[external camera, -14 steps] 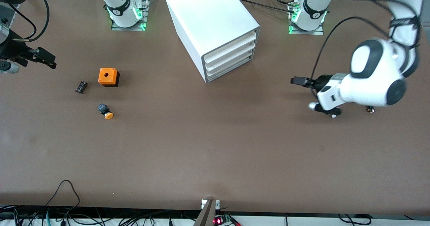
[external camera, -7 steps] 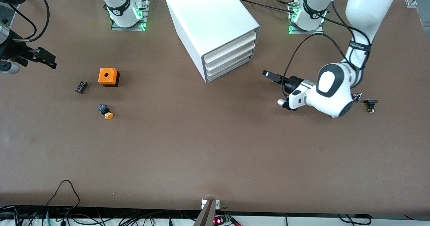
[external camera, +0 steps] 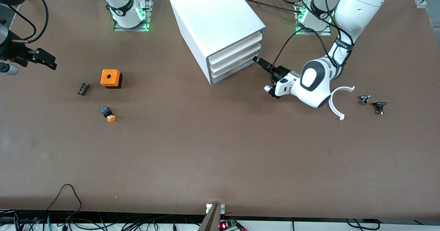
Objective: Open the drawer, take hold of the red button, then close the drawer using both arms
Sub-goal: 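Grasp the drawer handle with the left gripper and pull it open, then release the drawer handle and withdraw the left gripper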
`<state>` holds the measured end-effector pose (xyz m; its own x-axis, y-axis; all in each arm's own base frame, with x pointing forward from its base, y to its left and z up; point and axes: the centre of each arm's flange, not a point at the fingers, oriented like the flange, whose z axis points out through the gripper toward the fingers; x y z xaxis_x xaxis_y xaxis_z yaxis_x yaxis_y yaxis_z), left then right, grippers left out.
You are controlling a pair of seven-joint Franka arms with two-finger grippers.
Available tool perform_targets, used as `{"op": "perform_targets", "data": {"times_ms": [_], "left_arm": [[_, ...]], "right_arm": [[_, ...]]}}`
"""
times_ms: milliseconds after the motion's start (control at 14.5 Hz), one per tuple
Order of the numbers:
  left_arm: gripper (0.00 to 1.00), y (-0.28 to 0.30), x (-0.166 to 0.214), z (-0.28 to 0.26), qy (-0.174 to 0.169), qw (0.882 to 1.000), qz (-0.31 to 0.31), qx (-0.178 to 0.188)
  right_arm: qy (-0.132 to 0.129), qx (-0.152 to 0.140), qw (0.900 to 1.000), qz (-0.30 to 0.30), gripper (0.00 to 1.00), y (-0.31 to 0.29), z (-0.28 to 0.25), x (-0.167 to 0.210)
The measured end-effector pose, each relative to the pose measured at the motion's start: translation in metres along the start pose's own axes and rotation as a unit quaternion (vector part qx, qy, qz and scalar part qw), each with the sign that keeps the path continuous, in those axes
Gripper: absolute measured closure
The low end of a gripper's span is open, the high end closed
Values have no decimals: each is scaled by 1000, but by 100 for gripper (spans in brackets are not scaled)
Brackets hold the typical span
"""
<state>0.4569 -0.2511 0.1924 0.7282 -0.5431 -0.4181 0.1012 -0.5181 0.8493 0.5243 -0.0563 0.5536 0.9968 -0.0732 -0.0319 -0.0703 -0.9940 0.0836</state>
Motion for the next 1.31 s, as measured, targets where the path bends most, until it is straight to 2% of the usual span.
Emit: {"op": "perform_targets", "data": {"times_ms": [276, 553, 622, 760, 1037, 1175, 1313], "left_arm": [[8, 15, 1, 17, -11, 1000, 13, -1], [9, 21, 5, 40, -1, 1000, 19, 13], [15, 22, 6, 47, 4, 1000, 19, 13], [38, 22, 5, 56, 5, 1000, 17, 14], [73, 30, 3, 43, 19, 999, 23, 15], [81, 32, 0, 23, 39, 999, 25, 14], [85, 26, -2, -8, 69, 997, 28, 15]], "right_arm": [[-1, 0, 1000, 2, 0, 3, 0, 0], [-4, 1, 1000, 2, 0, 3, 2, -1], [-4, 1, 1000, 3, 0, 3, 2, -1], [-4, 1, 1000, 3, 0, 3, 2, -1], [-5, 1, 1000, 3, 0, 3, 2, -1], [-6, 1, 1000, 3, 0, 3, 3, -1], [-8, 1, 1000, 3, 0, 3, 3, -2]]}}
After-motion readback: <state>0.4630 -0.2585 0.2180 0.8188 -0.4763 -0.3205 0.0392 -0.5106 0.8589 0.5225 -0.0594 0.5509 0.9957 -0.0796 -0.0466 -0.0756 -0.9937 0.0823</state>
